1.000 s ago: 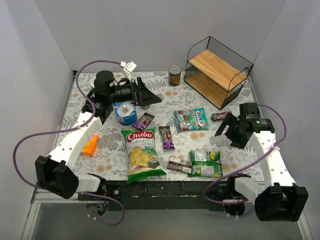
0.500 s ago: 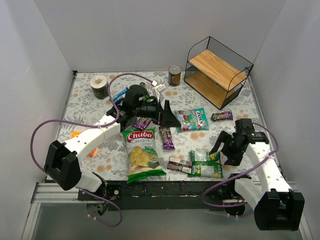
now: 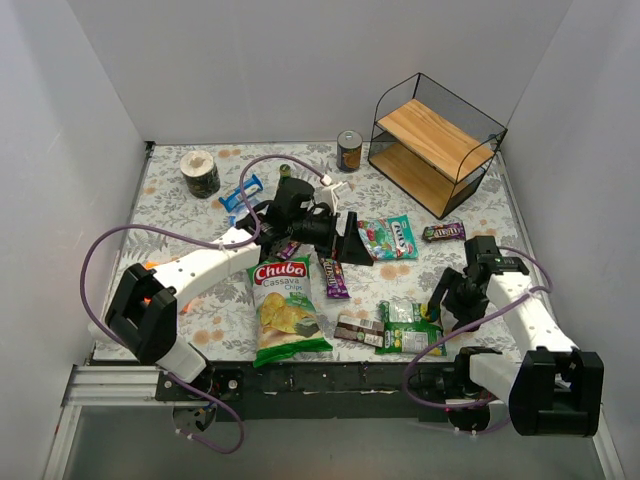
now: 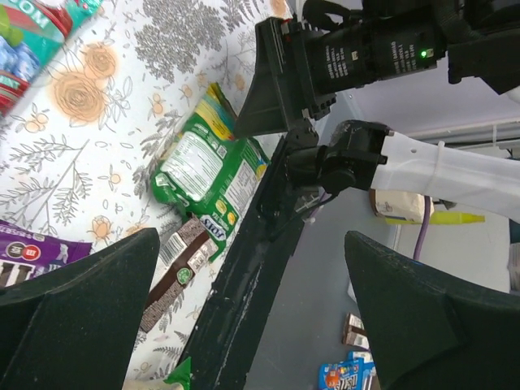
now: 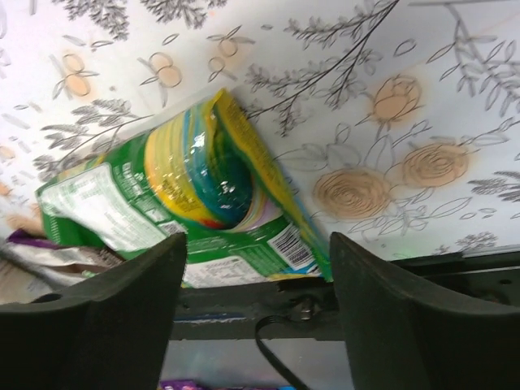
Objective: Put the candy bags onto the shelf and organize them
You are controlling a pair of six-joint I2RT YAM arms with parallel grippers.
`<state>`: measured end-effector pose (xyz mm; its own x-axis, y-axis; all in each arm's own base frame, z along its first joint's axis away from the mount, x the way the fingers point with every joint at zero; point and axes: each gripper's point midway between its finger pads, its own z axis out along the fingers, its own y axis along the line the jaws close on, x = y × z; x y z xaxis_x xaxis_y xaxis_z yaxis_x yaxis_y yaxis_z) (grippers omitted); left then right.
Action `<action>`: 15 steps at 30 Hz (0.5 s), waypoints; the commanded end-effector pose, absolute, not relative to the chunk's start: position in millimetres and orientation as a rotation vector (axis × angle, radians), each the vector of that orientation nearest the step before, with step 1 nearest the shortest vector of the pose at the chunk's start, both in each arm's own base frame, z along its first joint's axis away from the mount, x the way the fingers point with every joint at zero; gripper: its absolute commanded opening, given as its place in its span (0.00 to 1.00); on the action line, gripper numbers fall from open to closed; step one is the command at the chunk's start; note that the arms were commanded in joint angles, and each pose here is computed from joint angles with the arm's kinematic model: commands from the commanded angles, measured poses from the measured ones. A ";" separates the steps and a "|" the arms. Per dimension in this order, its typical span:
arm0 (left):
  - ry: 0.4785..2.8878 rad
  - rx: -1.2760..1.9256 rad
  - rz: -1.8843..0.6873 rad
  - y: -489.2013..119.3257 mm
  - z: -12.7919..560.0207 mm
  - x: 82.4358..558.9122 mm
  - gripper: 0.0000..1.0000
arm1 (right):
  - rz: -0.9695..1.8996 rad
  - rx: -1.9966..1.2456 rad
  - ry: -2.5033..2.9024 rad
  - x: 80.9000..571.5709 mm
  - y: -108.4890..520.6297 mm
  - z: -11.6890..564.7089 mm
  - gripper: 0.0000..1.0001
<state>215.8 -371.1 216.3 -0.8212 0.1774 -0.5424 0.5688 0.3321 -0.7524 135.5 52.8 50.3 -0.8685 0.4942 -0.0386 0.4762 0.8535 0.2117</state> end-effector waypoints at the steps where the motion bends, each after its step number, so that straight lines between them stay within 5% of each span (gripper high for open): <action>1: 2.155 0.665 -1.404 -372.6 241.1 231.9 0.98 | 0.173 0.711 2.922 148.0 36.5 43.8 0.60; 4: 2.141 0.634 -1.351 -370.7 247.3 240.6 0.98 | 0.197 0.712 2.933 148.0 39.4 39.5 0.43; 11: 2.149 0.592 -1.281 -369.4 253.2 253.2 0.98 | 0.220 0.673 2.964 152.7 42.4 34.8 0.37; 13: 2.153 0.576 -1.259 -368.5 254.7 256.7 0.98 | 0.215 0.664 2.972 154.9 41.9 32.4 0.21; 15: 2.156 0.563 -1.238 -366.9 256.3 259.3 0.98 | 0.205 0.658 2.983 155.9 40.7 29.5 0.19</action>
